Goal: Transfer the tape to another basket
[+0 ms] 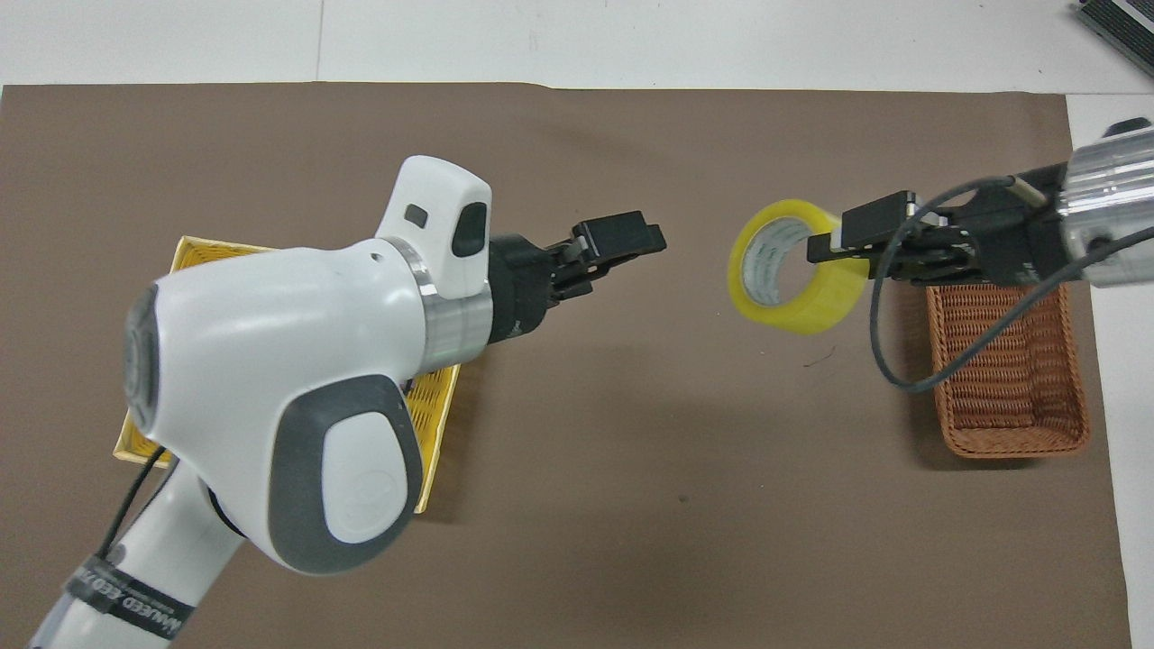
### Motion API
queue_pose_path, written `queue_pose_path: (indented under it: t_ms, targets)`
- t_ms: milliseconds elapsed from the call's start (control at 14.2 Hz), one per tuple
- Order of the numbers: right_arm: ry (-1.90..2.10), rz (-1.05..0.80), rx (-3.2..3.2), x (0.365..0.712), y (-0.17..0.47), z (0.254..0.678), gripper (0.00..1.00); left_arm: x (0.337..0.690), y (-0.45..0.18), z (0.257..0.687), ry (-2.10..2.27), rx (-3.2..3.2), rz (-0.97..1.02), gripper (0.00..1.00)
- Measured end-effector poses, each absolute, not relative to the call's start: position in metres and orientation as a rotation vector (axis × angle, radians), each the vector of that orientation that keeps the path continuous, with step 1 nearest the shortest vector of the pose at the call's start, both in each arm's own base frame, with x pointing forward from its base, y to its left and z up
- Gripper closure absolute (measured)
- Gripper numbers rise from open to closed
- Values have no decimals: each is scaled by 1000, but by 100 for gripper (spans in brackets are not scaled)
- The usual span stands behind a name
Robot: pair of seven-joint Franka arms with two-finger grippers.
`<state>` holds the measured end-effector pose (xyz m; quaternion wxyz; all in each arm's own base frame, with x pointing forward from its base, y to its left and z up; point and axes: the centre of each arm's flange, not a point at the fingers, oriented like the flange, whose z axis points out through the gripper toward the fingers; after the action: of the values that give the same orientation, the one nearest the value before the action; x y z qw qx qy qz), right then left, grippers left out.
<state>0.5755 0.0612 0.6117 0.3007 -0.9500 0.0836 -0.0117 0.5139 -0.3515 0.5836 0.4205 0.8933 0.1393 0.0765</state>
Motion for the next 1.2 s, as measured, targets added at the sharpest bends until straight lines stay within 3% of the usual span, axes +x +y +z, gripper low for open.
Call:
queue_pose_path:
  t_ms: [282,493,846,1198]
  targets:
    - [202,-35,-2534,563,-58,603,45,545,-273,573,357,2433,172,0]
    - [193,-41,-2590,554,-100,591,45,558,-230,561,343,2600,197,0]
    - [45,-54,-2590,544,-203,487,45,579,-138,549,282,2836,257,0]
    - [18,-92,-2606,548,-235,448,45,571,-60,580,-27,3030,153,0]
